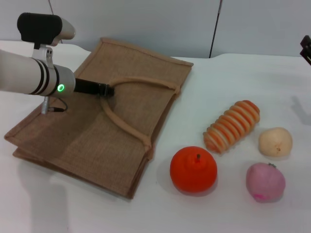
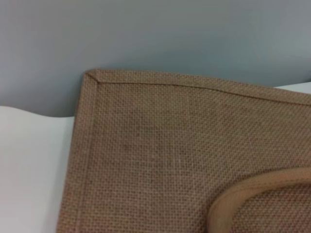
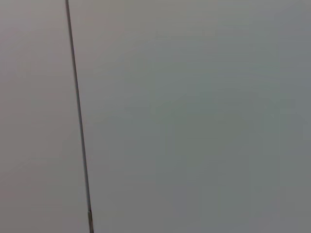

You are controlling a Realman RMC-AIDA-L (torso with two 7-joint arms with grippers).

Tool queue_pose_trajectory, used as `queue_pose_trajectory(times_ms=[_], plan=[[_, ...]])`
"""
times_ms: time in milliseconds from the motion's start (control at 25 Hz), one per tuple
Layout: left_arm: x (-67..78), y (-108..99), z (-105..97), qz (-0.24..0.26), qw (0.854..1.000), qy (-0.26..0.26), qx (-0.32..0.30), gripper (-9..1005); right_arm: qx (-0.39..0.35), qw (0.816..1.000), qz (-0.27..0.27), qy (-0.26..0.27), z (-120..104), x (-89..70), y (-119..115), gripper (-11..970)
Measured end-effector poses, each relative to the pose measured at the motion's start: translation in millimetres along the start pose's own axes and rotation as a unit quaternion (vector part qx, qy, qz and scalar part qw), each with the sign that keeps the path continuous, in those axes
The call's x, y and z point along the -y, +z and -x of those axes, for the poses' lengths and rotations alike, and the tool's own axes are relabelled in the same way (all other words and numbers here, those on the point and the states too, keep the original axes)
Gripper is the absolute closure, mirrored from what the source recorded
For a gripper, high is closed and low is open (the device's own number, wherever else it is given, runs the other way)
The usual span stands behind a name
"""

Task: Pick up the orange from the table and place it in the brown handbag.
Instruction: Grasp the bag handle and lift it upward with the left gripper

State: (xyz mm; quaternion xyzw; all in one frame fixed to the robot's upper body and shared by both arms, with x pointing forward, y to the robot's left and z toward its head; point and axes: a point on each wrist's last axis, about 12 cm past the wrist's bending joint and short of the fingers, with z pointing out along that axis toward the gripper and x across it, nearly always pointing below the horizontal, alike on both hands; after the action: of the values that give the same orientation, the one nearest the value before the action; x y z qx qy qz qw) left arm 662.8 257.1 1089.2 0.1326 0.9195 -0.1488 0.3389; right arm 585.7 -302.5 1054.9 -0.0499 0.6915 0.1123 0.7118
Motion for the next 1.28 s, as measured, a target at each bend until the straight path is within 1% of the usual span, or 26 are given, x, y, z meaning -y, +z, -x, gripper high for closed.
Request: queue_pose_trajectory(times_ms=[200, 440, 680, 840, 1040, 1160, 1280], plan=[[0.3, 0, -1, -0.002, 1.000, -0.003, -0.002, 637, 0.000, 1.000, 0.000, 0.000, 0, 0.1, 0, 80], [-0.7, 0, -2, 0.000, 1.000, -0.003, -0.002, 768, -0.001, 1.000, -0.001, 0.000, 0, 0.3, 0, 80], [2.7, -1, 1, -0.021, 0.999, -0.021, 0.016, 823, -0.004, 1.000, -0.005, -0.001, -2, 2.8, -4, 80], [-2.2, -8, -3, -0.048, 0.996, -0.049, 0.053, 855, -0.004, 1.000, -0.006, 0.001, -3, 3.2, -7, 81], [-16.0, -29, -9, -0.095, 0.984, -0.090, 0.121, 864, -0.002, 1.000, -0.001, 0.003, -3, 2.3, -8, 81], [-23.7, -41, -15, -0.116, 0.975, -0.103, 0.161, 864, 0.001, 0.999, 0.034, -0.012, -2, -3.9, -9, 81], [-31.7, -55, -23, -0.138, 0.959, -0.115, 0.218, 865, -0.001, 0.995, 0.089, -0.034, -1, -12.4, -10, 81]])
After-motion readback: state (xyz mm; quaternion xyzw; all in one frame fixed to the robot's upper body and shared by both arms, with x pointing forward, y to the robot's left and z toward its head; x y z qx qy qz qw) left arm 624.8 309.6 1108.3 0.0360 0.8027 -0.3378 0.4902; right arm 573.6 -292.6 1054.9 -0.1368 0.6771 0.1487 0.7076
